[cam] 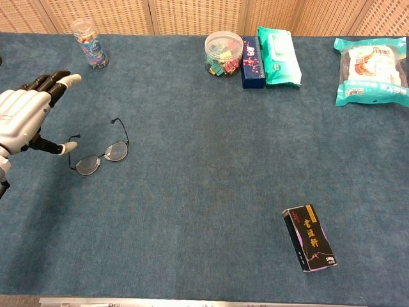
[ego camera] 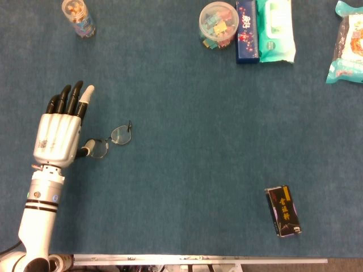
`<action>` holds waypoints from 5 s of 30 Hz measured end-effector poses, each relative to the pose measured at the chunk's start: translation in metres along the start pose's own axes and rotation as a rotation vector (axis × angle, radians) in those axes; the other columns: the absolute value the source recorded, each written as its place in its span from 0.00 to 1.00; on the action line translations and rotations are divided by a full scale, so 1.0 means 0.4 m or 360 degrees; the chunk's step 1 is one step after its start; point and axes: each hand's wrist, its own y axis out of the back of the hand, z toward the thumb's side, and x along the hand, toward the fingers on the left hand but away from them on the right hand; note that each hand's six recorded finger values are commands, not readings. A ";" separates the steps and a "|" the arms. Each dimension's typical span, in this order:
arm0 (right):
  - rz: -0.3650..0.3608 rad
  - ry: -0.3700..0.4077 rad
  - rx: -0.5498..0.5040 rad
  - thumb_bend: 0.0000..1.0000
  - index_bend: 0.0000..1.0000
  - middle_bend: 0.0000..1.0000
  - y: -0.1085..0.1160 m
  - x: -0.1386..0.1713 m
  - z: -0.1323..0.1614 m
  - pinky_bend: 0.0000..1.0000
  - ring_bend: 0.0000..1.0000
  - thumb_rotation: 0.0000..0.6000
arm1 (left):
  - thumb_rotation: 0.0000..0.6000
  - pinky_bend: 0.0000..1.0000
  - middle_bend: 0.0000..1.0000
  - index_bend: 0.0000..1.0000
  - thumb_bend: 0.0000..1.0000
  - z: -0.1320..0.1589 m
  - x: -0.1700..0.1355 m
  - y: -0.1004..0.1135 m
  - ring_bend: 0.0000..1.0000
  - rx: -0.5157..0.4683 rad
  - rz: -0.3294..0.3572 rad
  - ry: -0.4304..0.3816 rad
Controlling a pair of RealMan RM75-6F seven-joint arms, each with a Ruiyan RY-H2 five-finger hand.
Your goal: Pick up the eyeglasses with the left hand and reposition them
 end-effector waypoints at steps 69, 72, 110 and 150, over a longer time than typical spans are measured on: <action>0.0018 -0.0041 -0.0024 0.00 0.44 0.31 -0.010 0.013 -0.024 0.33 0.20 1.00 | 1.00 0.14 0.00 0.00 0.17 0.004 0.063 -0.022 0.00 0.0108 -0.0028 0.0021; 0.0019 -0.0046 -0.0022 0.00 0.44 0.31 -0.009 0.015 -0.026 0.33 0.20 1.00 | 1.00 0.14 0.00 0.00 0.17 0.008 0.073 -0.031 0.00 0.0103 -0.0039 0.0015; 0.0060 -0.0069 -0.0009 0.00 0.44 0.31 -0.022 0.015 -0.029 0.33 0.20 1.00 | 1.00 0.14 0.00 0.00 0.17 0.032 0.139 -0.123 0.00 0.0003 -0.0037 -0.0012; 0.0022 -0.0026 -0.0078 0.00 0.44 0.32 -0.012 0.016 -0.036 0.33 0.20 1.00 | 1.00 0.14 0.00 0.00 0.17 0.008 -0.011 0.156 0.00 0.0079 0.0323 0.0119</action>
